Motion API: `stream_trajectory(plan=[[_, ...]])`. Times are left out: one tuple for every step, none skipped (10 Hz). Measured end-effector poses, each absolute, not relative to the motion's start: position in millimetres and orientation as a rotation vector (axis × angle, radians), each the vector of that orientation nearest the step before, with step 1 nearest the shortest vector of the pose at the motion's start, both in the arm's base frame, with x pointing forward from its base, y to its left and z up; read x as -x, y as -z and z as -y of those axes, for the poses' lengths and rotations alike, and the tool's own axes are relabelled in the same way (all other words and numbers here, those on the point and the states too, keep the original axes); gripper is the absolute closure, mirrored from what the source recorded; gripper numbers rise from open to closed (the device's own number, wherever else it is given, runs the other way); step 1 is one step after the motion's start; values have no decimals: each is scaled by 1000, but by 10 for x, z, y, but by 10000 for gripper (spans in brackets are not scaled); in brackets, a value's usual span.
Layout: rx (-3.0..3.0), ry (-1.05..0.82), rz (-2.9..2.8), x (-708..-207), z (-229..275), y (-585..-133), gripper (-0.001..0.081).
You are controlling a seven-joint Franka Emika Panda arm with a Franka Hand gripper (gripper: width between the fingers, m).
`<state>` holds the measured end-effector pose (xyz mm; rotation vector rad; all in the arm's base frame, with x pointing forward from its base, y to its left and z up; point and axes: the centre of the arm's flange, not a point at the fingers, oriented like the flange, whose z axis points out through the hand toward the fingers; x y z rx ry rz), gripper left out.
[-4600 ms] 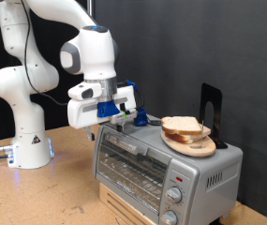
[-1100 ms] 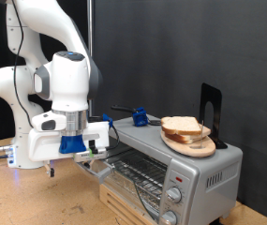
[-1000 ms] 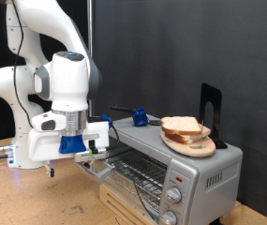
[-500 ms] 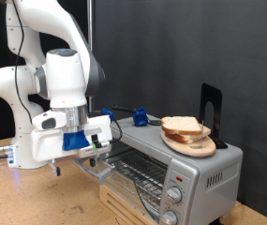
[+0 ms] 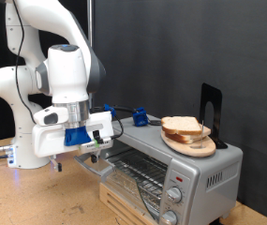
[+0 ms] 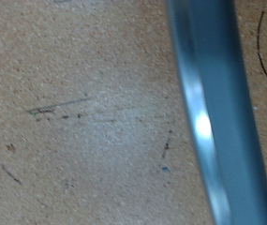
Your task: Make a piece of toast with the oven
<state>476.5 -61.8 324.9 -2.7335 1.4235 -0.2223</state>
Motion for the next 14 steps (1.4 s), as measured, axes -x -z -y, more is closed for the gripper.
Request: stream_trajectory(plan=[[2755, 221, -1450, -4756, 648, -3205, -2], [2771, 224, -1468, -4747, 697, -3166, -2], [2778, 222, -1477, -4742, 744, -3130, -2], [2776, 223, -1485, -4742, 784, -3101, -2], [2774, 223, -1492, -4740, 811, -3077, -2], [2777, 220, -1496, -4736, 836, -3054, -2], [2781, 220, -1503, -4733, 873, -3019, -2], [2788, 220, -1519, -4730, 919, -2964, -2], [2794, 220, -1553, -4725, 967, -2899, -2], [2800, 216, -1588, -4723, 1018, -2818, -2], [2805, 210, -1623, -4723, 1072, -2717, -2], [2807, 205, -1658, -4727, 1124, -2608, -2], [2801, 189, -1699, -4733, 1171, -2491, -2], [2796, 179, -1731, -4751, 1206, -2377, -2]])
